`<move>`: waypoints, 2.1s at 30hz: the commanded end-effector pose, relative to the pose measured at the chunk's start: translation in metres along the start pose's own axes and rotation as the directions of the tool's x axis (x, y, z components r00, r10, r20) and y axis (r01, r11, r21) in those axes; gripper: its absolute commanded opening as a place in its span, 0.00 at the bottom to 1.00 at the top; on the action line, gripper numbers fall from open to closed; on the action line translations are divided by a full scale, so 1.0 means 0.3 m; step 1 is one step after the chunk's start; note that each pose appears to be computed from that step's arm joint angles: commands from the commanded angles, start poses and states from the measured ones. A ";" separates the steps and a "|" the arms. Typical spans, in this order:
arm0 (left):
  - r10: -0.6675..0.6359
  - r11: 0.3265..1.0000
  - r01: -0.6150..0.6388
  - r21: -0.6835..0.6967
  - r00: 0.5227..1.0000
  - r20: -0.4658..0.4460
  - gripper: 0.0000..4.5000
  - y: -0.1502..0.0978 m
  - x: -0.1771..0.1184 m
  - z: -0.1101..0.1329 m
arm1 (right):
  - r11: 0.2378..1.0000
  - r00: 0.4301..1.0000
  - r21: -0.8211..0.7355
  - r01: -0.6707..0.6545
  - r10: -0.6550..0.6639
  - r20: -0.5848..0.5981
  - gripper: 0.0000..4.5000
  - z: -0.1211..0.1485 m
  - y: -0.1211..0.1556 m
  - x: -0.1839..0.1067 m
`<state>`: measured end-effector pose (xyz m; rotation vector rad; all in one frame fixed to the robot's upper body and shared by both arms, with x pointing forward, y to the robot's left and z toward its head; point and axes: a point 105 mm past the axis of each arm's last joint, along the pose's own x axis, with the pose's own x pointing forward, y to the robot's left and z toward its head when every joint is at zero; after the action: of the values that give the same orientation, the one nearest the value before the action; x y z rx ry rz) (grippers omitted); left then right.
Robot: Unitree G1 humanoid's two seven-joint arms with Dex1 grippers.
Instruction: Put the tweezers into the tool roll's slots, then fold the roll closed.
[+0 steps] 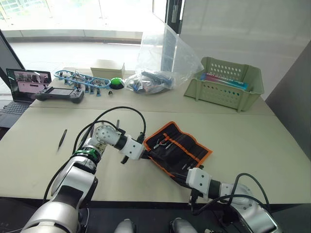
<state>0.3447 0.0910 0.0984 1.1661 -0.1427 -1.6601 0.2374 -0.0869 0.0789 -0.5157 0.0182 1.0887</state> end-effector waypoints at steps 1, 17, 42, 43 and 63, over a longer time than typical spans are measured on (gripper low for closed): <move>0.026 0.999 -0.026 0.029 0.999 -0.019 0.00 0.000 0.003 -0.006 | 0.998 0.998 -0.003 0.065 -0.065 0.016 0.00 0.035 -0.038 -0.010; 0.023 0.998 -0.020 0.068 0.998 -0.052 0.00 -0.019 -0.028 -0.023 | 0.901 0.970 0.409 0.140 -0.209 0.127 0.36 0.114 -0.147 0.019; 0.050 0.985 -0.042 -0.168 0.998 0.044 0.33 -0.019 -0.089 -0.024 | 0.899 0.982 0.401 0.178 -0.135 -0.133 0.00 -0.112 -0.048 0.106; 0.077 0.975 -0.060 -0.216 0.994 0.073 0.40 -0.007 -0.096 -0.019 | 0.899 0.982 0.400 0.177 -0.134 -0.133 0.00 -0.112 -0.049 0.107; 0.604 0.497 -0.306 -0.812 0.794 0.070 0.01 0.129 -0.057 0.051 | 0.917 0.984 0.369 0.154 -0.107 -0.143 0.00 -0.111 -0.048 0.112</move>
<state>0.3564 0.0833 0.1249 0.0848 0.0925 -1.2246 0.2769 -0.0692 0.0660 -0.2056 0.2032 0.9113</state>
